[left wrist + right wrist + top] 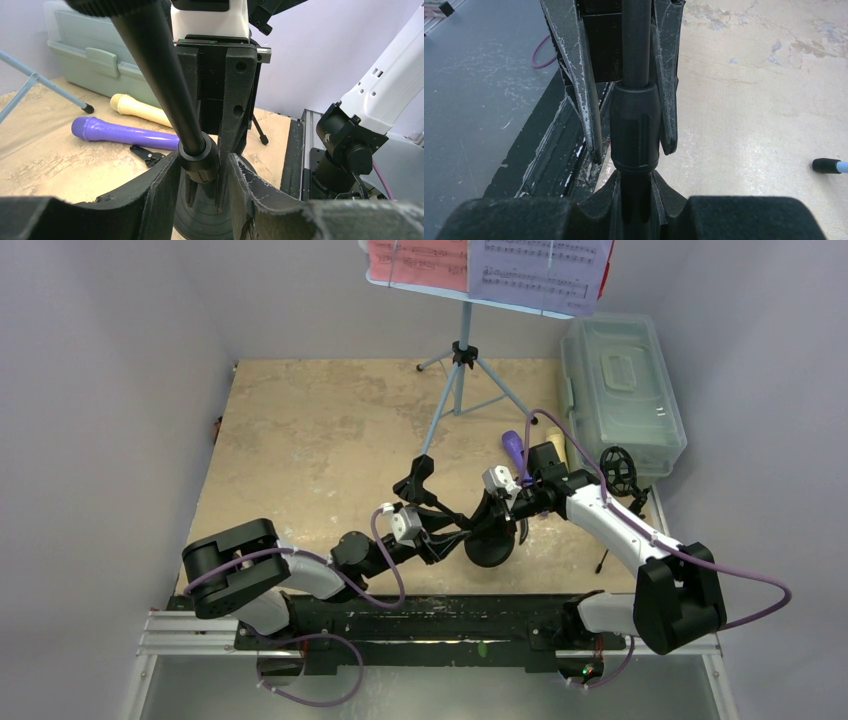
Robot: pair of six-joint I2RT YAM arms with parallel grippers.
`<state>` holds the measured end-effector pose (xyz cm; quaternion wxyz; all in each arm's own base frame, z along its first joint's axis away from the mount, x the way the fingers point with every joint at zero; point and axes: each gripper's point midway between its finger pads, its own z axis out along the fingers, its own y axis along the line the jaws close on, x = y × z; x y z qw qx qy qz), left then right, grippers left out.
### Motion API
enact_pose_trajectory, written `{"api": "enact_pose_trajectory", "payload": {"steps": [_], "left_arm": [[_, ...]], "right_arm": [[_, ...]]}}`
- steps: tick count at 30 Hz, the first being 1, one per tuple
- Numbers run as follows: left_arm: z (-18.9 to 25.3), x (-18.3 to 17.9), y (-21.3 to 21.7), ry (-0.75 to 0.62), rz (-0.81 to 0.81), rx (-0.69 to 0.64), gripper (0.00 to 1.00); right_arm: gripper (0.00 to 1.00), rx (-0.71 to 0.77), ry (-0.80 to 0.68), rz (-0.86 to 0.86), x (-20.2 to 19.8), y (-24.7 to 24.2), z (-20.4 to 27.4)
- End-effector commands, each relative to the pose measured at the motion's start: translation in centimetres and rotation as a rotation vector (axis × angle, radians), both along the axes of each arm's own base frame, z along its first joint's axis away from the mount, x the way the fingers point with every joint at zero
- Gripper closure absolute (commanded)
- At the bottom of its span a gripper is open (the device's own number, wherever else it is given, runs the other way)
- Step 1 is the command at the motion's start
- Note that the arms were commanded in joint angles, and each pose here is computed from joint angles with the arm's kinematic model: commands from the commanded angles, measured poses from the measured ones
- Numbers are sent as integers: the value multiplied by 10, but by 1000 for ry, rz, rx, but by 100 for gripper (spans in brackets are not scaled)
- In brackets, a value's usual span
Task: Pack up the instrument practice props
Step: Unscrew the knob on the microphone stand.
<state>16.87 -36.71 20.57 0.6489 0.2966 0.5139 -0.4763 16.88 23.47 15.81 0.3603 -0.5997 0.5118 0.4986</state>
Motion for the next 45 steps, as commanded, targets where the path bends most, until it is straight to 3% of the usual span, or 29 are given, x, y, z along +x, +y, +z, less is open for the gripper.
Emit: {"api": "enact_pose_trajectory", "payload": {"steps": [1, 11, 15, 17, 19, 23, 29, 33, 39, 45], "left_arm": [[85, -8, 17, -116, -2, -305, 62], [86, -3, 16, -76, 10, -326, 66], [85, -2, 14, -61, 2, -331, 81], [85, -1, 14, -45, 6, -337, 98], [85, 1, 15, -7, 9, -356, 100], [84, 12, 19, 153, 43, -438, 100], [70, 46, 27, 547, 181, -654, 100], [61, 60, 4, 765, 281, -641, 100], [53, 72, -7, 925, 458, -574, 100], [49, 80, -6, 985, 549, -565, 100]], "right_arm": [[100, 63, -58, 25, 7, 6, 22], [100, 60, -53, 24, 7, 6, 21], [100, 58, -54, 23, 7, 6, 20], [100, 54, -57, 21, 8, 6, 20], [100, 39, -70, 8, 12, 6, 18], [100, 1, -58, -61, 27, 7, 15], [100, -49, -42, -227, 57, 8, 12], [100, -77, -39, -345, 77, 5, 9], [100, -91, -31, -426, 90, 3, 7], [100, -89, -27, -443, 92, 3, 9]]}}
